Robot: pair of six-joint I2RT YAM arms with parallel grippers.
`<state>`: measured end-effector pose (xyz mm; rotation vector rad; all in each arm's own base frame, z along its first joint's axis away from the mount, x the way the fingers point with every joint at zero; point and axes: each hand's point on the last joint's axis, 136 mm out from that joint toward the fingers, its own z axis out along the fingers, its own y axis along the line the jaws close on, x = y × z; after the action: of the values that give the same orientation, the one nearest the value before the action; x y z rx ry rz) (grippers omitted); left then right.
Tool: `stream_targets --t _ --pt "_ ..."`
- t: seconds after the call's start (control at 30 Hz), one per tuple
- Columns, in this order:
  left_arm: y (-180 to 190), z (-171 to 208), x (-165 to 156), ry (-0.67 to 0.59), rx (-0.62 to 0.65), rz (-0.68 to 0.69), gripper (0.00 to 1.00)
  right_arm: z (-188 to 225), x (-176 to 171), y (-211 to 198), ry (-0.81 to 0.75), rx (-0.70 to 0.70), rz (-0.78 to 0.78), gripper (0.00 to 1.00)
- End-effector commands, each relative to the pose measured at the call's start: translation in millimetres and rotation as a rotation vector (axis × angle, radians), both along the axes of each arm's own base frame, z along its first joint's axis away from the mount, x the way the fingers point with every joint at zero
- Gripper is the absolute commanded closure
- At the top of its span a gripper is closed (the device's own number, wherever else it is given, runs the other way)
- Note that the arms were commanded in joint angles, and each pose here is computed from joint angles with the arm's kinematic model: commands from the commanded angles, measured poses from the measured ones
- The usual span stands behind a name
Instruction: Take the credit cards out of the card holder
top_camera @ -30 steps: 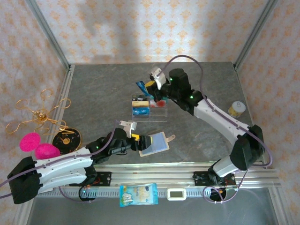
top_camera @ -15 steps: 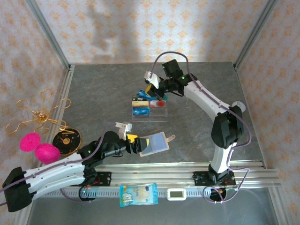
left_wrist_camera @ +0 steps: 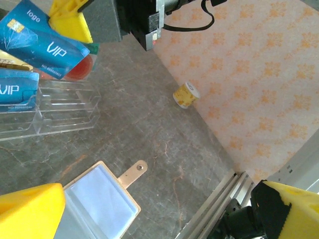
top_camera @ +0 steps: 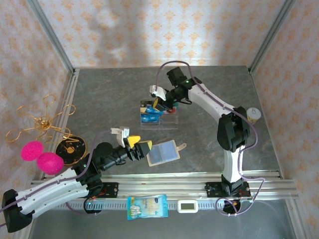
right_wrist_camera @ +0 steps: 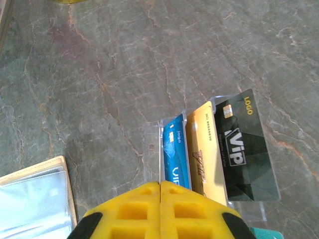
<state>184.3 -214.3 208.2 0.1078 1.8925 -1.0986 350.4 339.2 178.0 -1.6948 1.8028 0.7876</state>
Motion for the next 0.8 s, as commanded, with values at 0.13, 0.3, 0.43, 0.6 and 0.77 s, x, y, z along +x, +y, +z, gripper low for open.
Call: stream_targets --t 0.13,0.3,0.43,0.6,0.77 --pt "5 13 7 -0.037 0.008 0.041 0.01 -12 1 17 -0.011 -0.031 0.02 1.0" --pt "6 12 8 -0.035 0.015 0.052 0.01 -20 11 24 -0.034 -0.056 -0.021 1.0" --pt "7 11 9 -0.034 0.018 0.056 0.01 -19 17 27 -0.06 -0.065 -0.036 1.0" --pt "7 9 9 -0.032 0.022 0.057 0.01 -19 21 27 -0.074 -0.072 -0.044 1.0" --pt "8 7 10 -0.028 0.029 0.064 0.01 -34 24 25 -0.059 -0.125 -0.039 1.0"
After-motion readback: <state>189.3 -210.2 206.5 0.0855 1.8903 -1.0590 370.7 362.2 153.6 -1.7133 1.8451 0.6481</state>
